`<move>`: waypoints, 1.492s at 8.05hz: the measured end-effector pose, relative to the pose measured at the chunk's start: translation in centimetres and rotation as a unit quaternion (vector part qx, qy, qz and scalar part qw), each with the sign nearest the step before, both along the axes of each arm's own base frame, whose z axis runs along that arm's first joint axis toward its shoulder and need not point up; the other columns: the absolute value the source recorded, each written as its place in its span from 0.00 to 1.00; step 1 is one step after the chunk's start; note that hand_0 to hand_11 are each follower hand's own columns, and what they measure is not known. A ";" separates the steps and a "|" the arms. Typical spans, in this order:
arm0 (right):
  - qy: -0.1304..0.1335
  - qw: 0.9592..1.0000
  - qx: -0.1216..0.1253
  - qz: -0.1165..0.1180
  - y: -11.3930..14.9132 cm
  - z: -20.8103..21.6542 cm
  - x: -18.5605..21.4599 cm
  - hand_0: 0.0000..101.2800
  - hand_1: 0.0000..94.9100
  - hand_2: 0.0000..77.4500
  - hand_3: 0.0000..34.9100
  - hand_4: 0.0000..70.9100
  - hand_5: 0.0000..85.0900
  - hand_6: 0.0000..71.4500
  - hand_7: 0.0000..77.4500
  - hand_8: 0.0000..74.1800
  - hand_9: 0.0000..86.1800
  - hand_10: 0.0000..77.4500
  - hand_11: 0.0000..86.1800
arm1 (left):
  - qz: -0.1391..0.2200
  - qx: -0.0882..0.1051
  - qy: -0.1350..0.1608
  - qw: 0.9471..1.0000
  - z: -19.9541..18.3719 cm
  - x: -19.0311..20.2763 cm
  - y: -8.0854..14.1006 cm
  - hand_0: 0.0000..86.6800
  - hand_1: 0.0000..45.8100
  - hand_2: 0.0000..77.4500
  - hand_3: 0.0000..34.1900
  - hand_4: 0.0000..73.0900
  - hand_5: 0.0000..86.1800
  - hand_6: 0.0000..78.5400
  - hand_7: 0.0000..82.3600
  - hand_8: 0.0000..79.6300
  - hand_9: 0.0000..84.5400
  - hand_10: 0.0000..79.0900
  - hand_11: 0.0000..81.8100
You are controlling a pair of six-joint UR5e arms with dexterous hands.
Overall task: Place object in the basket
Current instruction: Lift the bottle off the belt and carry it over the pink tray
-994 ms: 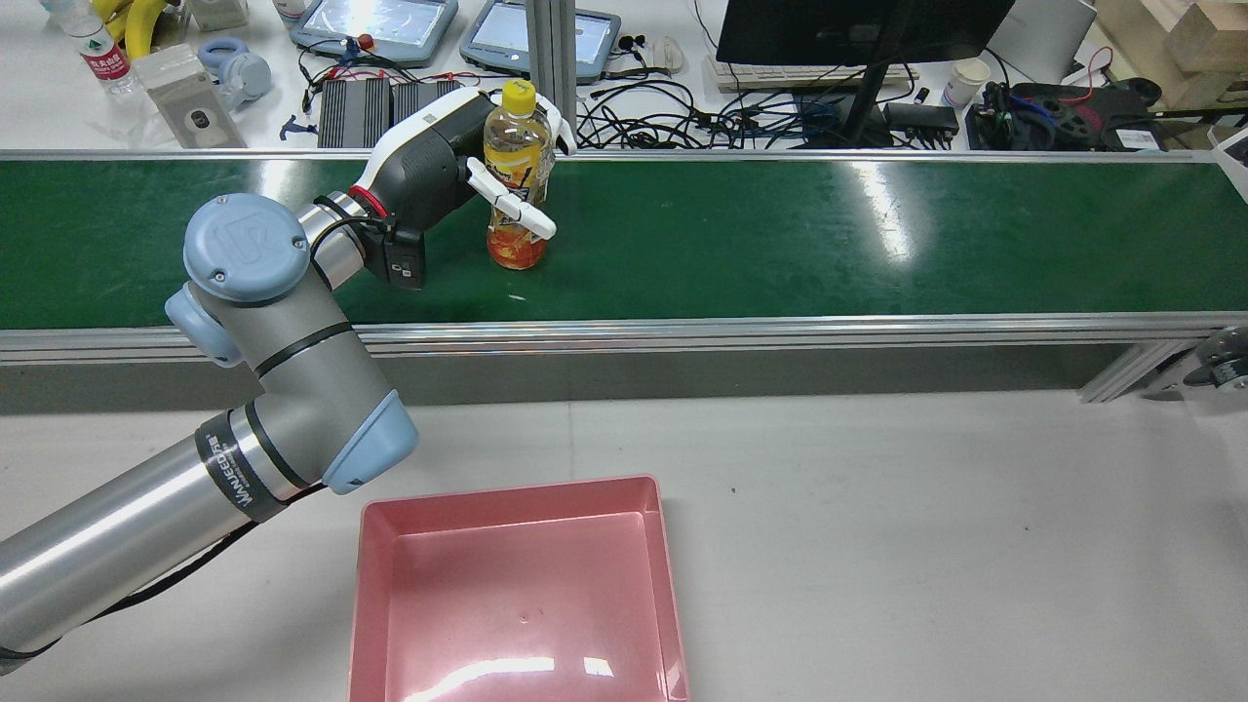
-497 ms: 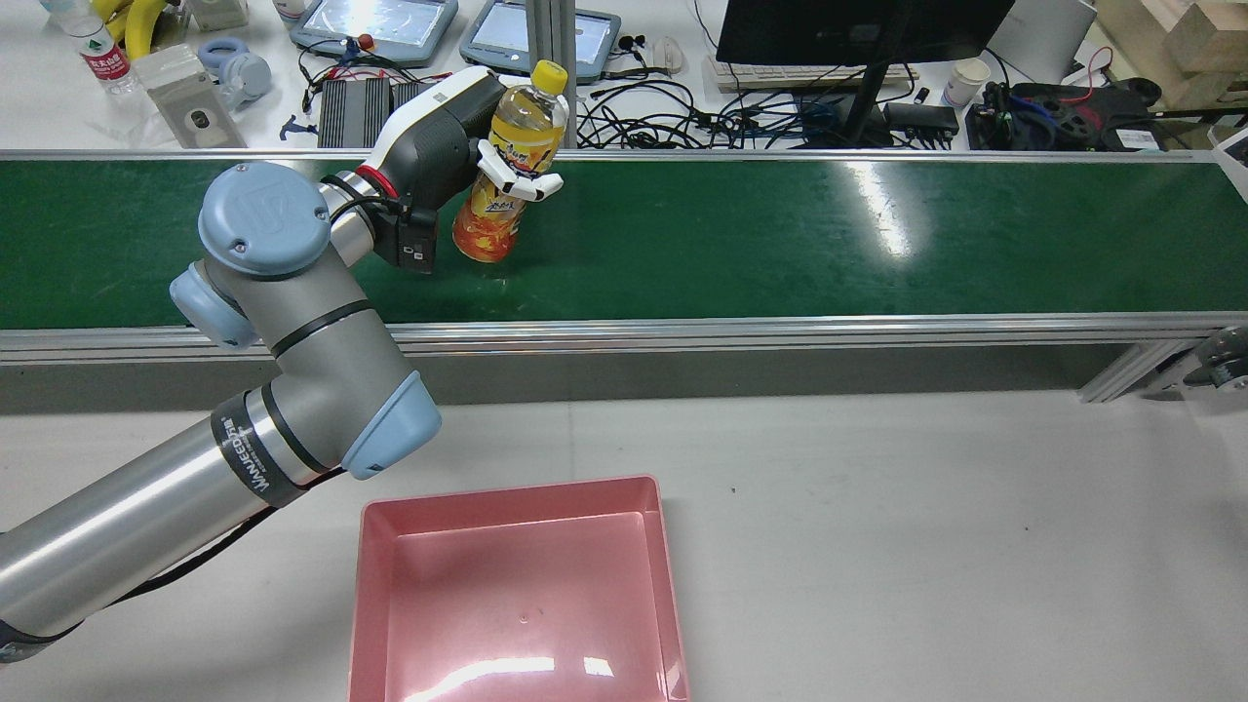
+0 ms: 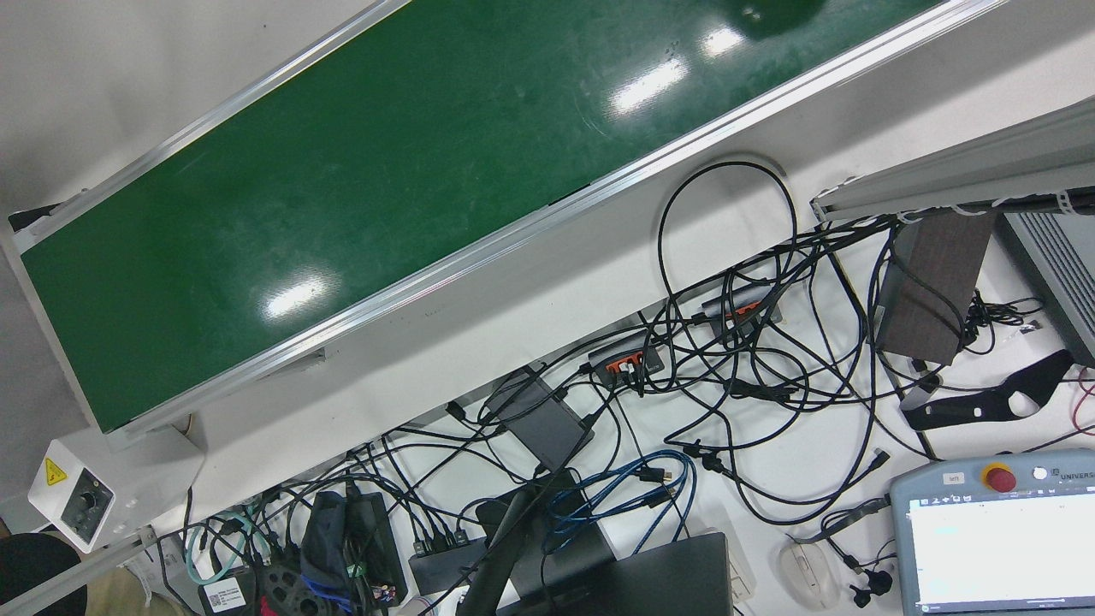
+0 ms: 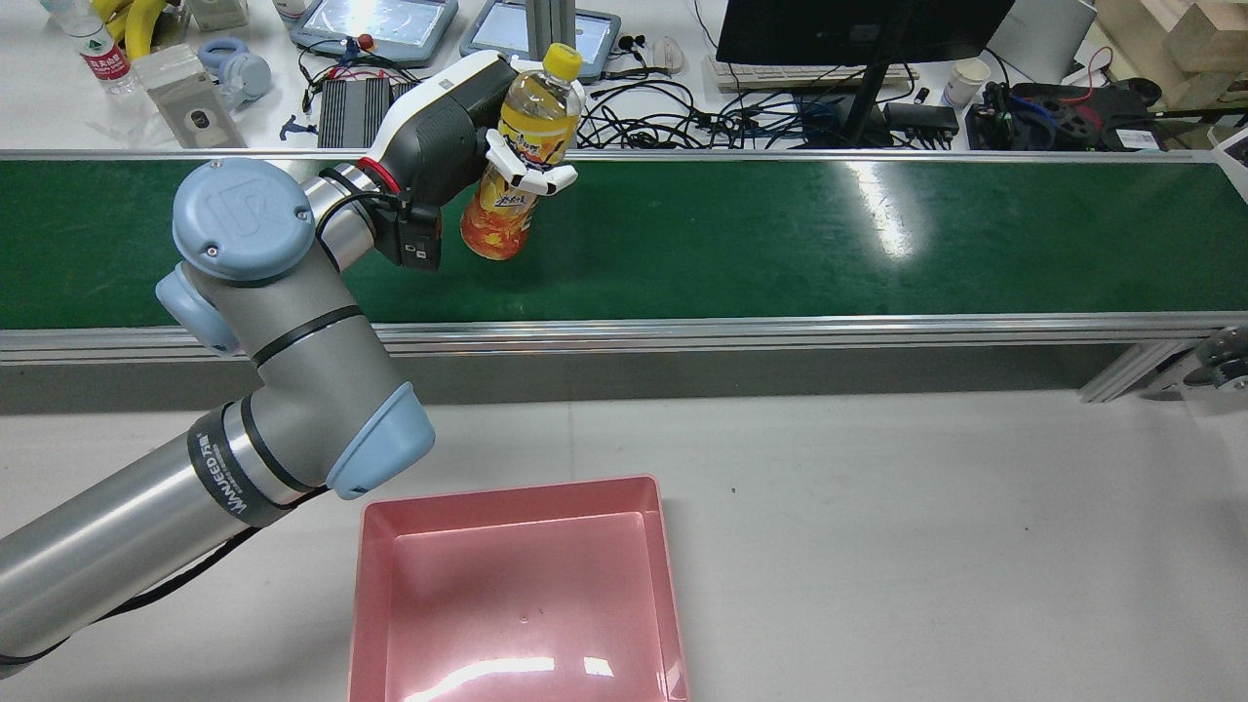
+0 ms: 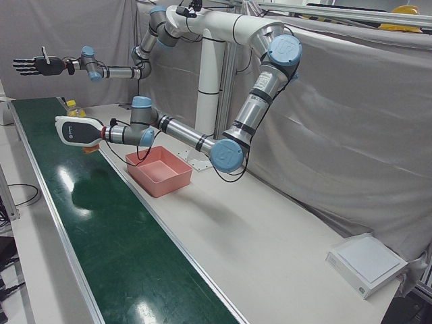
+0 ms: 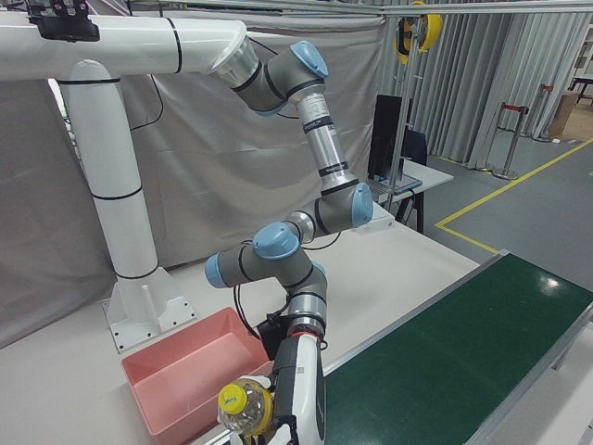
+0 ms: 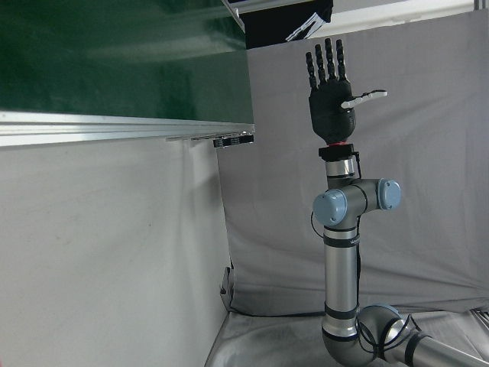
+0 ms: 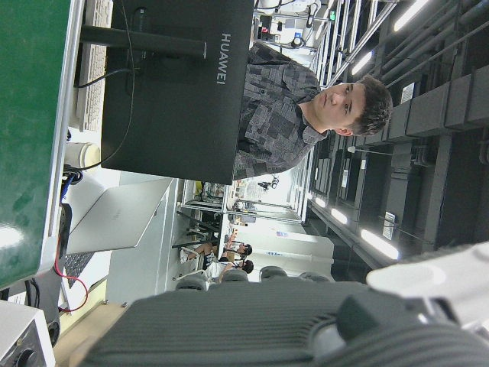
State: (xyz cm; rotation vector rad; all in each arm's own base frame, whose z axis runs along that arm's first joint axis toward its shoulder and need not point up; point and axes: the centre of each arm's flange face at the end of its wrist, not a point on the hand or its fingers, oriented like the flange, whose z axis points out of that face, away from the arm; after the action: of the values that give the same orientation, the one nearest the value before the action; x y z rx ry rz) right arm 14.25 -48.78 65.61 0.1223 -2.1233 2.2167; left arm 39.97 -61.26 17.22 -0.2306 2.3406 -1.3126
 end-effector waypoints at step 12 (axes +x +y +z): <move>0.000 1.000 0.000 0.000 0.0 0.0 0.0 0.00 0.00 0.01 0.00 0.00 0.00 0.00 0.01 0.00 0.00 0.00 0.00 | 0.110 0.061 -0.014 0.992 7.5 2.6 21.0 0.77 0.07 0.42 0.00 0.66 0.66 0.58 0.81 0.85 0.80 0.77 0.81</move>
State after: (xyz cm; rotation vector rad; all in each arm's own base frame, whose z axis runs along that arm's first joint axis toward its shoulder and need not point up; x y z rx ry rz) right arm 14.25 -48.78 65.61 0.1222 -2.1233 2.2166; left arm 42.62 -40.23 24.76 -0.4161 2.2876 -1.0585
